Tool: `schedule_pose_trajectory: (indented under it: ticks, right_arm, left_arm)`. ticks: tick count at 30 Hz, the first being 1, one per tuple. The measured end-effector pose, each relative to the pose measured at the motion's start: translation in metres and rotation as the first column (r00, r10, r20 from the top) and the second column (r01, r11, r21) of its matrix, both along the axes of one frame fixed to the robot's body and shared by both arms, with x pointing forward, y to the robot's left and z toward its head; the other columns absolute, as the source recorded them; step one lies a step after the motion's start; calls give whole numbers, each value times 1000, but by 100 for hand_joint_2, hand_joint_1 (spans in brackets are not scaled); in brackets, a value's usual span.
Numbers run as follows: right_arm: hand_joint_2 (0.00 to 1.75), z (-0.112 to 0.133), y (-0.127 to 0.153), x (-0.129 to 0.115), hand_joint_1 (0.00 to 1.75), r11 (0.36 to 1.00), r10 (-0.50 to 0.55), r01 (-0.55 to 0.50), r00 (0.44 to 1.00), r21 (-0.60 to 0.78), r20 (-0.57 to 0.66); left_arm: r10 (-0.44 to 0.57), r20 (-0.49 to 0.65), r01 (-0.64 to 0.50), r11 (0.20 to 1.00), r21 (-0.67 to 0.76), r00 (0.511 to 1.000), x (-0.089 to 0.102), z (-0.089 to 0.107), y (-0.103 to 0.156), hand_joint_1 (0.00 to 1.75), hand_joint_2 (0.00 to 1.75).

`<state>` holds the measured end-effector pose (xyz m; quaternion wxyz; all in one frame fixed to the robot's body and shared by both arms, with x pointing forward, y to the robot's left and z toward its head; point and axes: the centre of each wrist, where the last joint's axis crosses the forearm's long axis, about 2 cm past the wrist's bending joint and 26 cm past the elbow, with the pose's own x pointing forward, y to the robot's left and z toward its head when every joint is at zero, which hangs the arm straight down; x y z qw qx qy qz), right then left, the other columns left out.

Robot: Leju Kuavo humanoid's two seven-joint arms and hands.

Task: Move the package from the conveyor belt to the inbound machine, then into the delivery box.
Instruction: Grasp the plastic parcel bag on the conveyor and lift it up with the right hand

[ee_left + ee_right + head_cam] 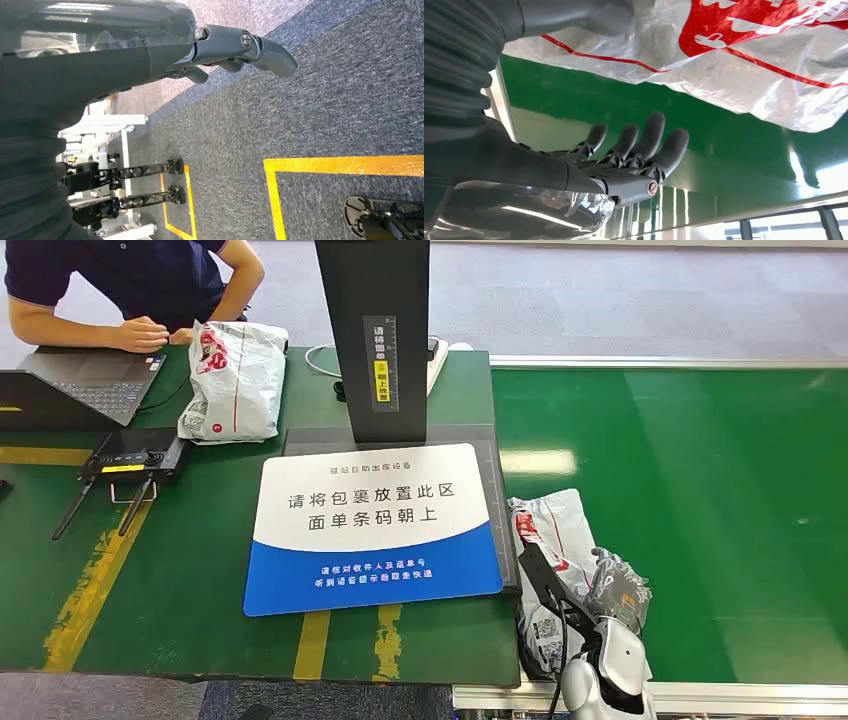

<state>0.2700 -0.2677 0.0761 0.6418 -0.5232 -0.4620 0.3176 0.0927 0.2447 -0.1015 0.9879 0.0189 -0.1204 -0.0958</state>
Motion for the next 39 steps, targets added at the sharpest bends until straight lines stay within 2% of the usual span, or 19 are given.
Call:
schedule_pose_trajectory:
  ticks: [15, 32, 33, 34, 36, 37, 39]
  right_arm:
    - [175, -2, 4, 0, 0, 999, 20, -19, 1000, 35, -15]
    - [175, -22, 10, 0, 0, 997, 27, -18, 992, 74, -119]
    - [175, -23, 10, 0, 13, 997, 27, -18, 992, 75, -124]
    - [175, -23, 11, 0, 46, 997, 28, -19, 991, 76, -127]
    - [175, -25, 11, 1, 126, 997, 30, -20, 990, 78, -135]
    - [175, -26, 11, 1, 155, 997, 32, -21, 990, 78, -140]
    - [175, -28, 12, 1, 166, 997, 34, -23, 988, 78, -148]
  left_arm:
    - [-3, 0, 3, 1000, -6, 1000, 1, 0, 0, 0, 175]
    - [-6, -6, 5, 1000, -7, 1000, 1, 0, 0, 0, 175]
    - [-6, -6, 5, 1000, -7, 1000, 1, 0, 0, 0, 175]
    - [-6, -6, 6, 1000, -7, 1000, 1, 0, 0, 0, 175]
    - [-6, -6, 6, 1000, -7, 1000, 1, 0, 0, 0, 175]
    - [-5, -6, 5, 1000, -6, 1000, 1, 0, 0, 0, 175]
    - [-3, -6, 3, 1000, -4, 1000, 1, 0, 0, 0, 175]
